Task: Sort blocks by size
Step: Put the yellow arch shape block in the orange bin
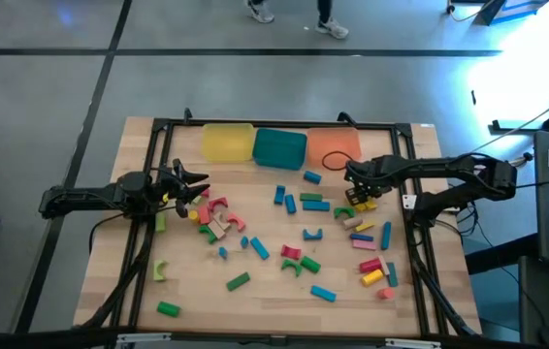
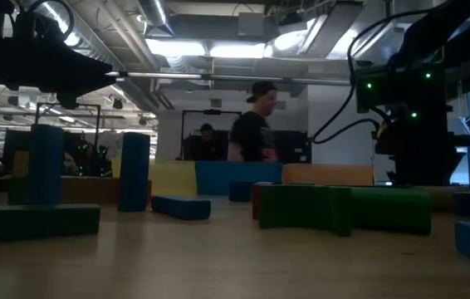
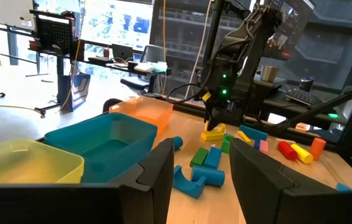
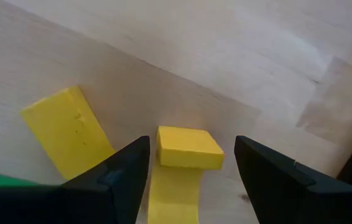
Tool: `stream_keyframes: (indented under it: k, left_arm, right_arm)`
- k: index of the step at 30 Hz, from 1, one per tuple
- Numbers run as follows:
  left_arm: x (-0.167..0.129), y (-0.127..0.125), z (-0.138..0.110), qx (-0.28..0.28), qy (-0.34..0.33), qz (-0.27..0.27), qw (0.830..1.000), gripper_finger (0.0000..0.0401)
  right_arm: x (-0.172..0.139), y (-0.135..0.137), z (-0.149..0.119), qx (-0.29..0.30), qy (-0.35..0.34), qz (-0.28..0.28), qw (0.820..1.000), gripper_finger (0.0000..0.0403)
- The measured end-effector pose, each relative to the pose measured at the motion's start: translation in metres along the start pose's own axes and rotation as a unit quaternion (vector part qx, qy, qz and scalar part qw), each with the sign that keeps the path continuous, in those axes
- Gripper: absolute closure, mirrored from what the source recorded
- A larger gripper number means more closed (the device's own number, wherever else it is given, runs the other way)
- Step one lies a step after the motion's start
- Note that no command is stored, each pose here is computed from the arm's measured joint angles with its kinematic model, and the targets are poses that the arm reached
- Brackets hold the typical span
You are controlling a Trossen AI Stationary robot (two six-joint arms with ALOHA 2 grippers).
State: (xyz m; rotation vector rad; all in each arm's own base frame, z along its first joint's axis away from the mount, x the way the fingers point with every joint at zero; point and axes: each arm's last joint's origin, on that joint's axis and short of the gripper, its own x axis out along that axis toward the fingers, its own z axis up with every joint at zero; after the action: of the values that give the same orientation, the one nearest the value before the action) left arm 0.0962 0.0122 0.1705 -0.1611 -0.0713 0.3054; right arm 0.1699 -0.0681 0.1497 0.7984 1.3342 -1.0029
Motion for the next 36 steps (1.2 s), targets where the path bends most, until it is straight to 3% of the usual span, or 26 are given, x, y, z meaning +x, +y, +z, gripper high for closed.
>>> stream_keyframes:
  k: [12, 17, 23, 28, 36]
  left_arm:
    - [0.0, 0.0, 0.0, 0.0, 0.0, 0.0, 1.0, 0.0267]
    - [0.0, 0.0, 0.0, 0.0, 0.0, 0.0, 1.0, 0.0267]
    - [0.0, 0.0, 0.0, 0.0, 0.0, 0.0, 1.0, 0.0267]
    - [0.0, 0.0, 0.0, 0.0, 0.0, 0.0, 1.0, 0.0267]
    - [0.0, 0.0, 0.0, 0.0, 0.0, 0.0, 1.0, 0.0267]
  right_arm:
    - [0.008, -0.001, -0.004, 0.001, 0.005, 0.014, 1.0, 0.0264]
    - [0.006, 0.001, -0.001, -0.002, 0.0, 0.02, 1.0, 0.0264]
    - [-0.008, 0.014, 0.014, -0.035, -0.054, 0.066, 0.996, 0.0264]
    - [-0.029, 0.028, 0.031, -0.074, -0.117, 0.113, 0.984, 0.0264]
    - [-0.06, 0.048, 0.057, -0.123, -0.258, 0.177, 0.942, 0.026]
